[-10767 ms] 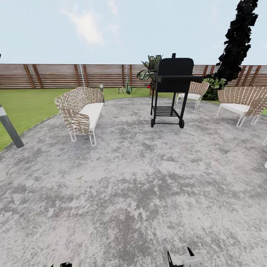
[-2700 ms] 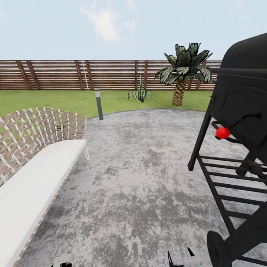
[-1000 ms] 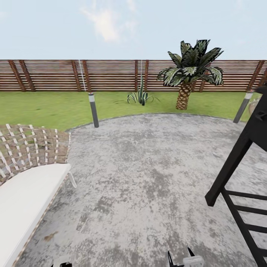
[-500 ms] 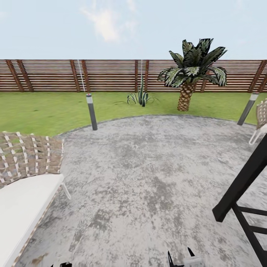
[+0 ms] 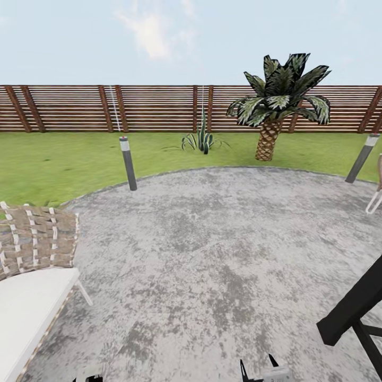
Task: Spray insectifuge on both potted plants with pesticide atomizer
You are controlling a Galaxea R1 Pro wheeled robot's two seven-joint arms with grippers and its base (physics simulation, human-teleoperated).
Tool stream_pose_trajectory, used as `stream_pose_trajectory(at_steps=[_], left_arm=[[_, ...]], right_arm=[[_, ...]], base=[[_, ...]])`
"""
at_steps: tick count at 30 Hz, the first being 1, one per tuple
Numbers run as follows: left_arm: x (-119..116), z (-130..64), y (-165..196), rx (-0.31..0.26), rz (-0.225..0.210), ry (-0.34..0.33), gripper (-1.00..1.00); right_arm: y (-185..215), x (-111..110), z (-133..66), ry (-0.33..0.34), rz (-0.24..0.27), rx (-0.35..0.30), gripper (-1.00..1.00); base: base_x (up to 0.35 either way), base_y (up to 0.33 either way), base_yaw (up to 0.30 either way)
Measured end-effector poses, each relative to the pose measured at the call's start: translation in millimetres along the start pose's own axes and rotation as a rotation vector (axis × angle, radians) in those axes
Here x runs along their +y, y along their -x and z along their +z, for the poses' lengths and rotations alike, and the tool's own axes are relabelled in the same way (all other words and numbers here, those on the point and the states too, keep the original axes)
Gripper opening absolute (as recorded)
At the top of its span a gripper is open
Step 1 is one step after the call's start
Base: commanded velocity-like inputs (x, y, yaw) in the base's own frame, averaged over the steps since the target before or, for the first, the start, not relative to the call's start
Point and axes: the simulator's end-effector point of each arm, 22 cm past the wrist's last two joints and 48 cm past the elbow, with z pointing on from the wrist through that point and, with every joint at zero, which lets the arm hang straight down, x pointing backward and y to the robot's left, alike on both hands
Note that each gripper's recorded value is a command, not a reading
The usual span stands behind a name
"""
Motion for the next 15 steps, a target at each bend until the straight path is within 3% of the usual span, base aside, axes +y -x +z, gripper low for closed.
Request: stream_pose_trajectory(at_steps=[15], left_arm=[[-0.1,-0.1,-0.3,0.0,0.0,-0.001,-1.0]], right_arm=[[0.0,0.0,0.0,0.0,0.0,0.0,1.0]], base=[[0.34,0.0,0.0]])
